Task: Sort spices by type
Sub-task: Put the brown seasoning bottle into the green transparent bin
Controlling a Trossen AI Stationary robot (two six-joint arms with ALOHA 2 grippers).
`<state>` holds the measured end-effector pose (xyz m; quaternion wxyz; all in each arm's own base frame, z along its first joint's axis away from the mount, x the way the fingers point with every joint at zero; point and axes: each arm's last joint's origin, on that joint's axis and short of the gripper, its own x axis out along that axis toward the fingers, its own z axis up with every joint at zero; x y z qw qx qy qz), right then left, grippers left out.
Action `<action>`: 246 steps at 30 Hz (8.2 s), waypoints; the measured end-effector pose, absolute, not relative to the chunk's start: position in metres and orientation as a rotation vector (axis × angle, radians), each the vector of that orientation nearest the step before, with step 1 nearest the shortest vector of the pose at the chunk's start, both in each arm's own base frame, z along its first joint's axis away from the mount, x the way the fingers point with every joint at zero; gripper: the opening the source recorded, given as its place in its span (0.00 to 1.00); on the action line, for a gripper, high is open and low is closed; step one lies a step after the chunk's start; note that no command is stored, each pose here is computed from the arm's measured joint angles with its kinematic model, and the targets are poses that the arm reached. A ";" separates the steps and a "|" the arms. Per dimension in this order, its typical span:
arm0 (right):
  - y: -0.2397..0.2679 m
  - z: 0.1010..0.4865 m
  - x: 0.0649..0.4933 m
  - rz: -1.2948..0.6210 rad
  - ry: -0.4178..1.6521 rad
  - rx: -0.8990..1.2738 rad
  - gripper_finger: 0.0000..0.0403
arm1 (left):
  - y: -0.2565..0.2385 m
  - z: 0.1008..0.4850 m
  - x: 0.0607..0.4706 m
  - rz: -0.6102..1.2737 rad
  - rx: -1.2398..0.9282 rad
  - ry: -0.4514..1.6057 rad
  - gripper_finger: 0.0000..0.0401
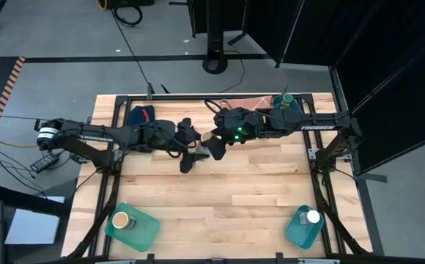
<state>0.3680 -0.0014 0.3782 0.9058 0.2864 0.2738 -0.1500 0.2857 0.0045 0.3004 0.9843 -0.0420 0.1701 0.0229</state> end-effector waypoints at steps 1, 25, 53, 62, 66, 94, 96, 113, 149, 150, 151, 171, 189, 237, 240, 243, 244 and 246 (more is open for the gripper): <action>-0.001 0.378 0.368 -0.313 0.567 0.588 0.70 | 0.004 0.299 0.287 0.037 -0.091 0.343 0.78; -0.002 0.418 0.339 -0.260 0.420 0.520 0.77 | -0.004 0.319 0.278 0.055 -0.208 0.220 0.70; 0.069 0.382 0.373 0.132 0.554 0.277 0.73 | -0.134 0.333 0.178 -0.068 -0.415 0.350 0.70; 0.084 0.382 0.378 0.189 0.498 0.215 0.74 | -0.170 0.313 0.170 0.141 -0.355 0.270 0.70; 0.088 0.382 0.382 0.140 0.442 0.113 0.74 | -0.177 0.302 0.178 0.225 -0.326 0.251 0.70; 0.098 0.362 0.426 0.089 0.228 0.192 0.87 | -0.162 0.353 0.179 0.312 -0.203 -0.018 0.70; 0.098 0.363 0.426 0.090 0.220 0.193 0.87 | -0.161 0.353 0.180 0.317 -0.202 -0.018 0.70; 0.108 0.369 0.424 0.099 0.165 0.200 0.87 | -0.154 0.370 0.183 0.350 -0.173 -0.102 0.70; 0.103 0.366 0.424 0.001 0.184 0.163 0.71 | -0.133 0.369 0.205 0.334 -0.226 -0.130 0.76; 0.102 0.365 0.424 -0.011 0.190 0.160 0.71 | -0.132 0.369 0.204 0.370 -0.240 -0.130 0.78; 0.102 0.364 0.424 -0.017 0.199 0.157 0.71 | -0.132 0.369 0.204 0.390 -0.249 -0.133 0.80; 0.102 0.363 0.424 -0.001 0.203 0.166 0.71 | -0.133 0.388 0.160 0.321 -0.311 -0.139 0.90; 0.102 0.357 0.423 -0.016 0.268 0.190 0.71 | -0.094 0.417 0.101 0.200 -0.373 -0.070 0.90; 0.100 0.349 0.421 -0.037 0.354 0.195 0.71 | -0.075 0.448 0.188 -0.007 -0.151 0.621 0.90; 0.100 0.347 0.420 -0.040 0.372 0.194 0.71 | -0.071 0.450 0.187 -0.011 -0.153 0.620 0.90; 0.100 0.347 0.420 -0.040 0.373 0.196 0.71 | -0.068 0.450 0.190 -0.035 -0.170 0.637 0.90; 0.100 0.347 0.420 -0.040 0.373 0.197 0.71 | -0.066 0.448 0.193 -0.040 -0.175 0.647 0.90; 0.100 0.347 0.420 -0.040 0.372 0.197 0.71 | -0.064 0.445 0.199 -0.054 -0.169 0.671 0.90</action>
